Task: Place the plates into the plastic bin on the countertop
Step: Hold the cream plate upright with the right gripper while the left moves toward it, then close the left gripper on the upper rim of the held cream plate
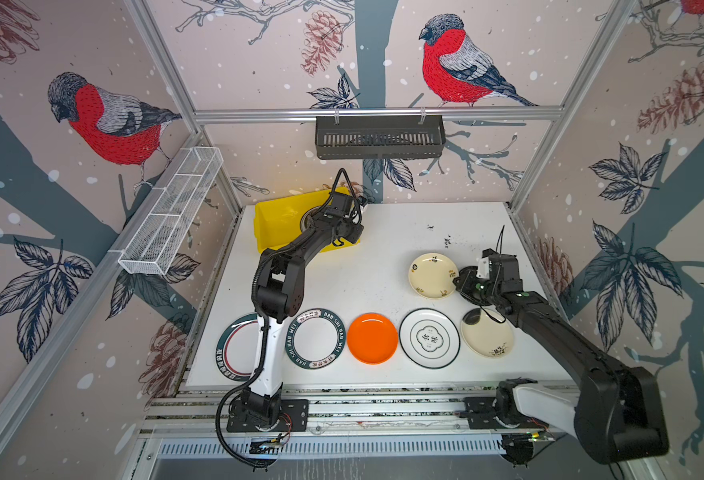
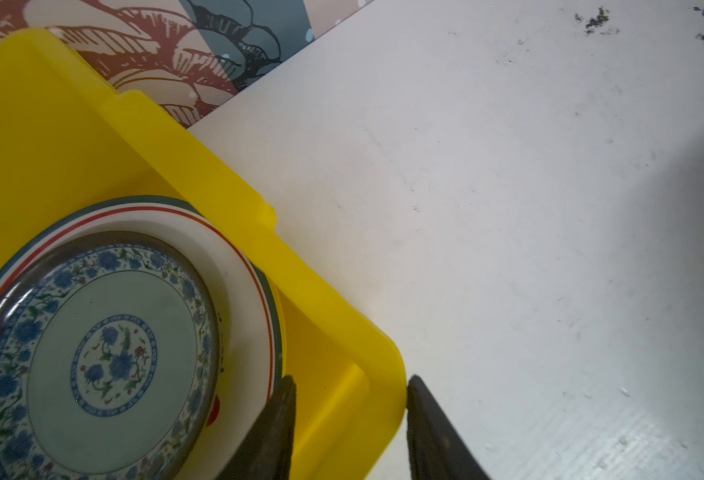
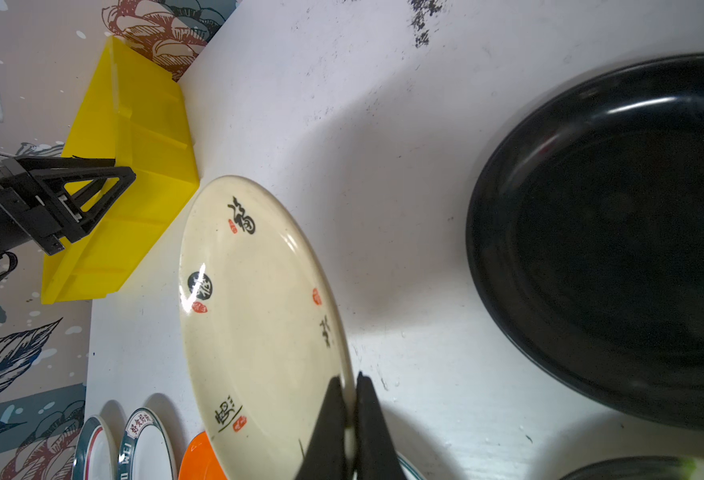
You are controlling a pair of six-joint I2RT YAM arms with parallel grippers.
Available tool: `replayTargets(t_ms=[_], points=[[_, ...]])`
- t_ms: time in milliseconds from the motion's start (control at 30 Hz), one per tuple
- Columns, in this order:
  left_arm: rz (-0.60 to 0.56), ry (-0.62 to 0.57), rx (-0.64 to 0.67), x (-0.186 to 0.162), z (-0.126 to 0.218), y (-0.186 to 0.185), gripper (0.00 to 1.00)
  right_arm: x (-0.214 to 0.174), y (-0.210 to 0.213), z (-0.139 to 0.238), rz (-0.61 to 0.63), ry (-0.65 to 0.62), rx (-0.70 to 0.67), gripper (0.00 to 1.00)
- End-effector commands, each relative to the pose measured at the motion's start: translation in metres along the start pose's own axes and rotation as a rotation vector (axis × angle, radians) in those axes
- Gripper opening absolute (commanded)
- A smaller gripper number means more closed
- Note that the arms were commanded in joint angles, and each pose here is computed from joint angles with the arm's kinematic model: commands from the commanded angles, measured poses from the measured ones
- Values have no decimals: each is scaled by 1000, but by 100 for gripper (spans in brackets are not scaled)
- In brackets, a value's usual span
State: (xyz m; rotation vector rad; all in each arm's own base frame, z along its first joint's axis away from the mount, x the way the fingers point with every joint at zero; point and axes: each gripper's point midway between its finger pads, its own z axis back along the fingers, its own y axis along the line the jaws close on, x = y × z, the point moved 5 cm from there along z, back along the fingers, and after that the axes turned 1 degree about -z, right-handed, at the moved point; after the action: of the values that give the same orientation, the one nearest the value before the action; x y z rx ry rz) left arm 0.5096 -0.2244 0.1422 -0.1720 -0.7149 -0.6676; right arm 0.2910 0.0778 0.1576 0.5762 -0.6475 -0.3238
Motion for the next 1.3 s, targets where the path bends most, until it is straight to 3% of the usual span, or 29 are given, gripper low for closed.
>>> replayTargets(t_ms=[0, 200, 267, 367, 533, 600, 733, 900, 1267], points=[[11, 83, -105, -16, 1, -31, 43, 5, 4, 2, 13, -20, 11, 7], [4, 62, -141, -9, 8, -48, 43, 6, 5, 3, 14, -23, 20, 7], [10, 56, -129, -6, 12, -51, 50, 6, 6, 4, 19, -25, 26, 7], [55, -3, -140, 8, 25, -54, 71, 7, 8, 5, 24, -28, 31, 6], [174, -114, -256, 41, 60, -69, 81, 8, 13, 8, 36, -35, 63, 6], [240, -157, -313, 50, 73, -76, 81, 9, 17, 11, 40, -47, 83, 5], [360, -214, -551, 57, 87, -100, 79, 12, 27, 17, 52, -75, 150, 5], [407, -261, -772, 58, 99, -126, 73, 16, 35, 23, 56, -91, 188, 5], [428, -252, -950, 56, 101, -158, 57, 16, 43, 27, 58, -97, 248, 5]])
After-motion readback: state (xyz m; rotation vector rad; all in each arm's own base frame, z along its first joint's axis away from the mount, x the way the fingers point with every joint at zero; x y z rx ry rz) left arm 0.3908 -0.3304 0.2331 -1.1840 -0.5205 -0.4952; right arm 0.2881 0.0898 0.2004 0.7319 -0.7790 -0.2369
